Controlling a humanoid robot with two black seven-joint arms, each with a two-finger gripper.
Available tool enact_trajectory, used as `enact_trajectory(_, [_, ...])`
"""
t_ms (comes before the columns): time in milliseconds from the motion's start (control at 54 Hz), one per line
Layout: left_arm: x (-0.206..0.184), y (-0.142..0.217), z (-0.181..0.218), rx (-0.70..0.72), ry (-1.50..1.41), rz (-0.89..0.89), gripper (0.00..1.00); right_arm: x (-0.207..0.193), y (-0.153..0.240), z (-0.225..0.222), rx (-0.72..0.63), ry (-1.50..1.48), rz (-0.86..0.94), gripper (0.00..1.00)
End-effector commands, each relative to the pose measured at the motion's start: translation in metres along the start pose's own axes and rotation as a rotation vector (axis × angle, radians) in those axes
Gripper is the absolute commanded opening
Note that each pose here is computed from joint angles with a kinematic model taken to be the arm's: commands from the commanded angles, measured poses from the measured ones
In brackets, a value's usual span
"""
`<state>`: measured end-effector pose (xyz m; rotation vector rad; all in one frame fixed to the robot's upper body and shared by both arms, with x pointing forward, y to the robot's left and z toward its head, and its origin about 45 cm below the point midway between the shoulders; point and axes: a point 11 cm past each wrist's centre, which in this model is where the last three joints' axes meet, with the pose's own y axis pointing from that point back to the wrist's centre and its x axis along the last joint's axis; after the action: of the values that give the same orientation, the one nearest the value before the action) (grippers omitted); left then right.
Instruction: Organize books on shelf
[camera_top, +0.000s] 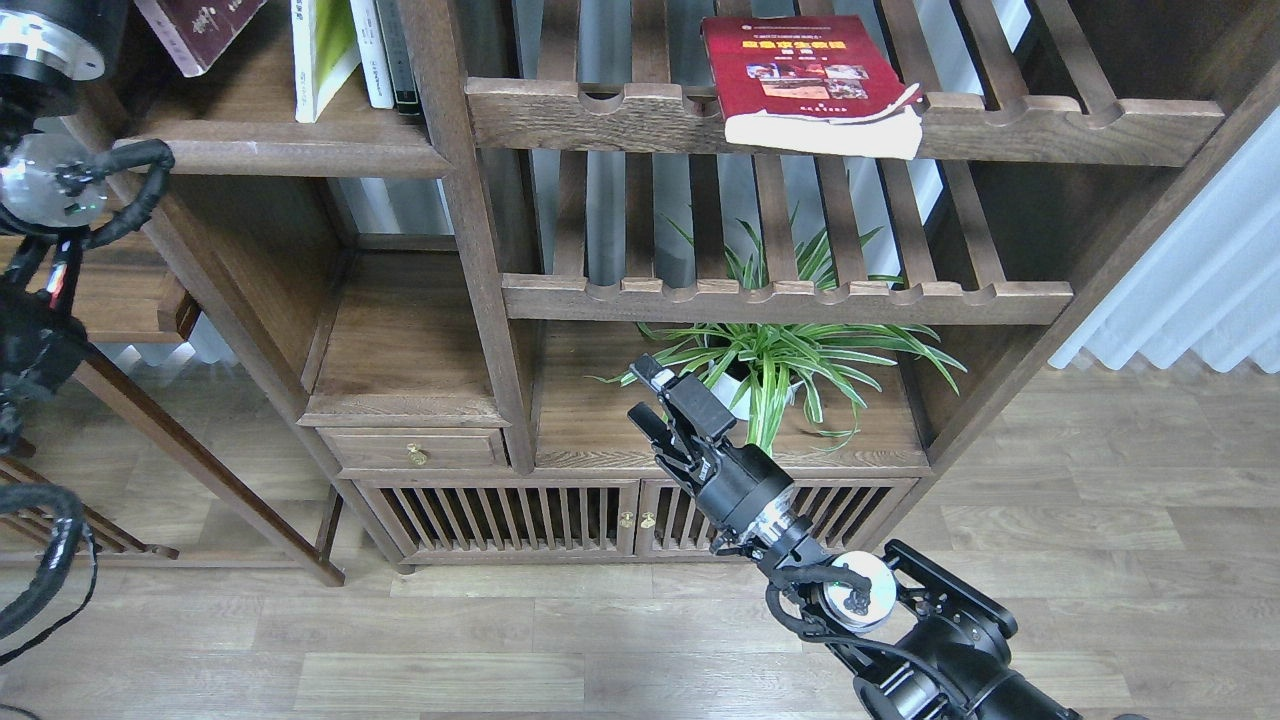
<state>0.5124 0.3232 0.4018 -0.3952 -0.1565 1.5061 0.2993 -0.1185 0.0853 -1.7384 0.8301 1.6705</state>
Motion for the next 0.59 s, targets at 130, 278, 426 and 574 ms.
enact_trajectory(130, [-0.011, -0.004, -0.015, 0.018, -0.008, -0.012, 0.07, -0.002, -0.001, 0.001, -0.002, -0.001, -0.008, 0.99])
enact_trajectory(278, [-0.011, -0.001, -0.021, 0.036, -0.034, -0.028, 0.13, -0.002, -0.001, 0.001, -0.003, -0.001, -0.008, 0.99])
enact_trajectory(426, [-0.008, 0.002, -0.026, 0.058, -0.068, -0.055, 0.18, -0.002, -0.001, 0.001, -0.003, -0.001, -0.008, 0.99])
enact_trajectory(574, [0.007, 0.009, -0.029, 0.082, -0.100, -0.089, 0.20, -0.002, -0.001, 0.001, -0.005, 0.001, -0.007, 0.99])
